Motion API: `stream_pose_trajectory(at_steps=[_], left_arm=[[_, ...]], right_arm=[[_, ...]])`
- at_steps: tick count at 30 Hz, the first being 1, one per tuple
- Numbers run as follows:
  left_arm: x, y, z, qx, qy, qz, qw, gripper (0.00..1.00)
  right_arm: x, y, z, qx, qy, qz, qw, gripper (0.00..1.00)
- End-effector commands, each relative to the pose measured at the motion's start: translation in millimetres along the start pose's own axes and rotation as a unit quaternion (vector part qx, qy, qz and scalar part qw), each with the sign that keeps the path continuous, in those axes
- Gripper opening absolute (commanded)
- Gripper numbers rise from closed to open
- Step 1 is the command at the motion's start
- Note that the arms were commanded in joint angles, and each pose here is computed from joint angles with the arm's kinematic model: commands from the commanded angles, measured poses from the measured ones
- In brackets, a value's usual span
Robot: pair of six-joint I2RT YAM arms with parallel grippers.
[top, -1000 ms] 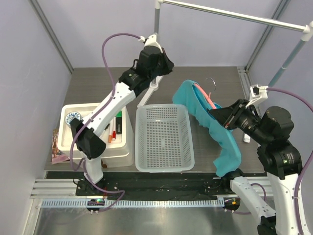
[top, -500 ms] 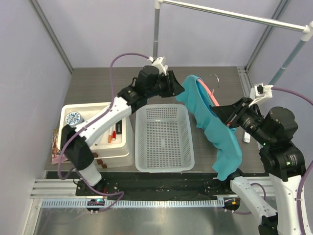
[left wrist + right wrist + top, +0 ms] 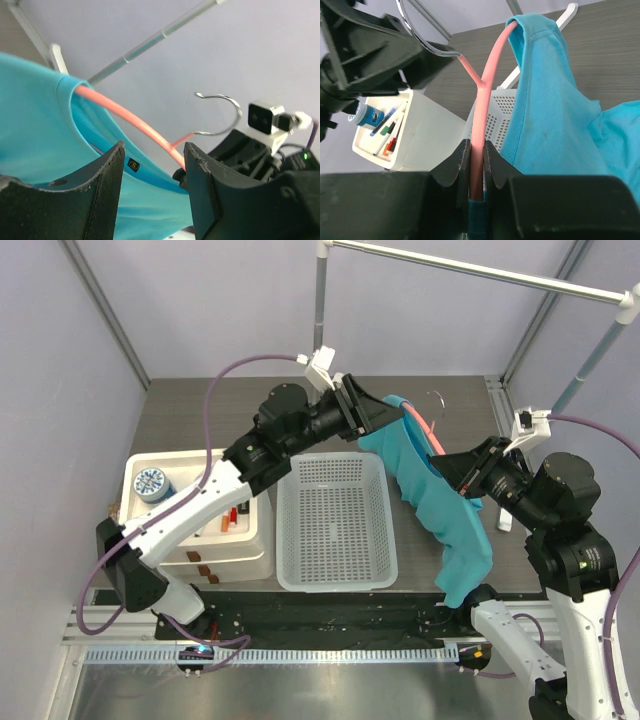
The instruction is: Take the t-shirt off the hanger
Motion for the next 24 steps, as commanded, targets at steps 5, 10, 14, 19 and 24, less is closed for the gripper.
stream_pose_trajectory(at_steps=[5,10,14,19,24], left_arm=[[-9,28,17,-0.042,-0.188,0.009,0.981,0.53],[-9,44,30,-0.026,-0.214,0.006,0.977,0.53],[-6,55,37,-0.021,-0.228,0.008,0.973,0.51],[-5,59,36,-0.029,-0.226,0.026,0.973,0.43],[-5,54,35,-0.043,-0.231,0.045,0.971,0.35]], right_arm=[[5,6,-12,-0.044,-0.021,-0.032,0.998,0.01],[5,6,-9,-0.041,-0.020,-0.036,0.998,0.01],[8,3,-8,-0.040,-0.020,-0.048,0.998,0.01],[9,-1,-5,-0.038,-0.021,-0.059,0.997,0.01],[13,-11,-6,-0.057,-0.021,-0.063,0.996,0.01]])
Point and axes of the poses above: each gripper's point midway between its finger pads, its own y axis out along the fingers, its own x axis along the line the jaws close on, z = x × y, the point moved 9 cm from there along -y, back along the fingers, and after that the axes turned 9 degrees about -y, right-handed, at the moved point
